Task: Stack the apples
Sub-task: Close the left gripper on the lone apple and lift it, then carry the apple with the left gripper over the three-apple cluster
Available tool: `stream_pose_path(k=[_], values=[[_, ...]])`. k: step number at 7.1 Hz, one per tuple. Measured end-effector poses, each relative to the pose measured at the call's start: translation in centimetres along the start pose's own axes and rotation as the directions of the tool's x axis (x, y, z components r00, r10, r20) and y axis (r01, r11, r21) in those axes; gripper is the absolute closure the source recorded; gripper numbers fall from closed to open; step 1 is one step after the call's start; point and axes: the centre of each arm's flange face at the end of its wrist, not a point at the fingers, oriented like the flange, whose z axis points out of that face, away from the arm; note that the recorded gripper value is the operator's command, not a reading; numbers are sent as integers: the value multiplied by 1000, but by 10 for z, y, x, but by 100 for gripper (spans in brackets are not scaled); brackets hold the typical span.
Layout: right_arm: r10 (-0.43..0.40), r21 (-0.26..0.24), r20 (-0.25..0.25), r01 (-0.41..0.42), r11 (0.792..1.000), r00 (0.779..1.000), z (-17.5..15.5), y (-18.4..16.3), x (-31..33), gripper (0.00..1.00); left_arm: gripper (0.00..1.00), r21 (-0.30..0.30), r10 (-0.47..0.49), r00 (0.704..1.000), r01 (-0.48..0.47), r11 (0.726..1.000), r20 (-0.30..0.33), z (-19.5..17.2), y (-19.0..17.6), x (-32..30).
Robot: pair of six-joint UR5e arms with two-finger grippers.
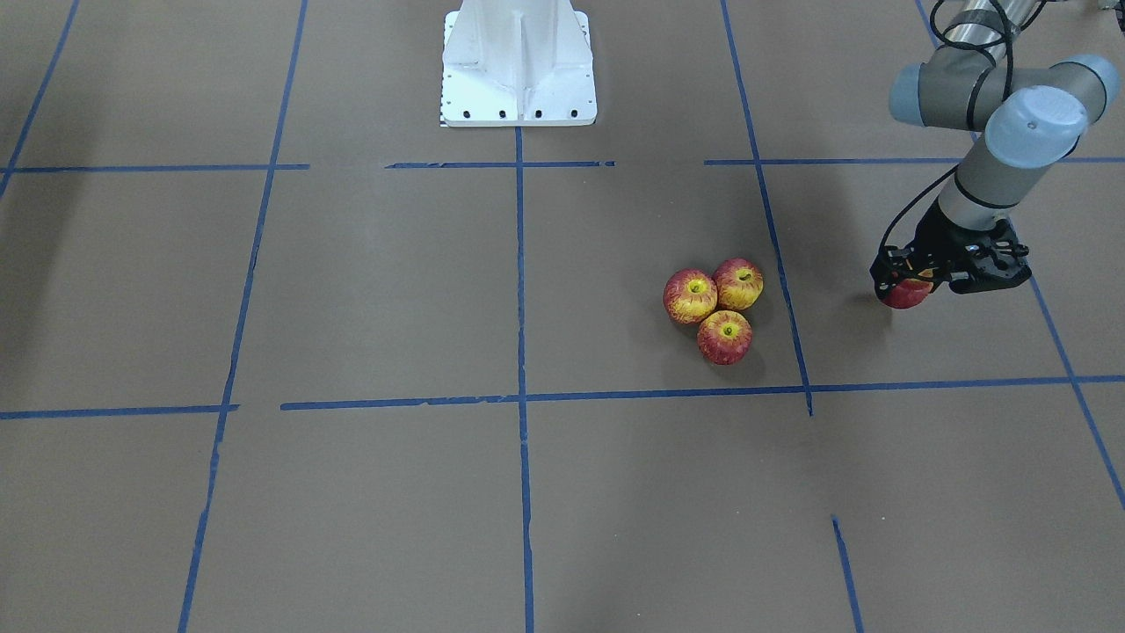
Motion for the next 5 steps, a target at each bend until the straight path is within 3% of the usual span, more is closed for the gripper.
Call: stream_pose_path(k=[3,5], values=[[0,0,0,0,1000,1000,0,0,0,0,100,-13,-124,978,124,992,-166,-74,-21,126],[0,0,0,0,1000,1000,0,0,0,0,100,-73,-161,964,149,986,-210,-62,-14,210]])
